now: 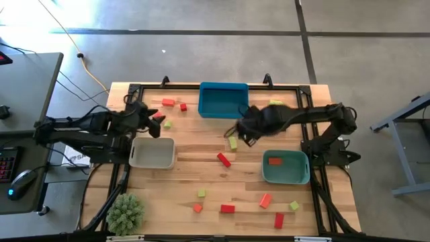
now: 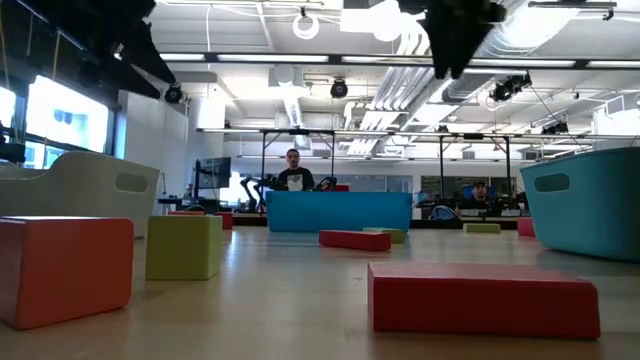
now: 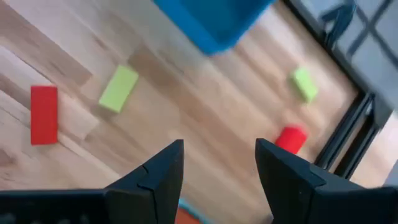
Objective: Sort & place blocks by color
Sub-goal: Put the top left green block into the white bin
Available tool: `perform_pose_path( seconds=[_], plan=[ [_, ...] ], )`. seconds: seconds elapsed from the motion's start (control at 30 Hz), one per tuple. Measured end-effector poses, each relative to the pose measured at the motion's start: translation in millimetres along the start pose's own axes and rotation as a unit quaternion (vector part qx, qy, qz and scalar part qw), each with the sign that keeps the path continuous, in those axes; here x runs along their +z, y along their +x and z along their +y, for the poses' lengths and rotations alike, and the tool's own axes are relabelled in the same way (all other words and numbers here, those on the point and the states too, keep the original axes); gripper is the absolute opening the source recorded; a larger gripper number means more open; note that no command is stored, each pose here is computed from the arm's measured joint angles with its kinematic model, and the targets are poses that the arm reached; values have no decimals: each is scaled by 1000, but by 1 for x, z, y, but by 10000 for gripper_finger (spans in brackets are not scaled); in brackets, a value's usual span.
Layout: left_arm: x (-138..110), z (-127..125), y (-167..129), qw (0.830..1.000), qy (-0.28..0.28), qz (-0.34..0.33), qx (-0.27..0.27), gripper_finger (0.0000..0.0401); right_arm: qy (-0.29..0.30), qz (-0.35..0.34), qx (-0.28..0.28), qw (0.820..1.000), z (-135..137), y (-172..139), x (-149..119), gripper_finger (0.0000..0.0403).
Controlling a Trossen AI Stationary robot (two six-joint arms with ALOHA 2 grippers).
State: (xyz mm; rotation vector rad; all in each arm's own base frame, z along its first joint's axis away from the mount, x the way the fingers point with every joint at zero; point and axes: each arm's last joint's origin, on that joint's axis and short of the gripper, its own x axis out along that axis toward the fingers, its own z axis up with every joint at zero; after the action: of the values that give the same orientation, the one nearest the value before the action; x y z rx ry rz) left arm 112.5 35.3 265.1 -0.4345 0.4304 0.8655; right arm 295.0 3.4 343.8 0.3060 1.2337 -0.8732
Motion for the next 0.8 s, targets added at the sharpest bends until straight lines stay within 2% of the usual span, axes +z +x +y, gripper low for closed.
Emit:
perform_pose_path(
  seconds=[0.2, 0.43, 0.67, 0.8],
  plan=[
    [7, 2, 16, 995, 13, 94, -6, 239, -59, -20, 9, 998, -25, -8, 27, 186],
    [18, 6, 36, 984, 11, 176, 4, 239, -109, -25, 13, 994, -45, -4, 46, 186],
    [25, 14, 62, 962, -4, 267, 58, 239, -126, -28, 9, 992, -56, 2, 55, 186],
    [27, 17, 78, 951, 27, 303, 62, 239, -140, -29, 7, 990, -60, 4, 58, 186]
  ],
)
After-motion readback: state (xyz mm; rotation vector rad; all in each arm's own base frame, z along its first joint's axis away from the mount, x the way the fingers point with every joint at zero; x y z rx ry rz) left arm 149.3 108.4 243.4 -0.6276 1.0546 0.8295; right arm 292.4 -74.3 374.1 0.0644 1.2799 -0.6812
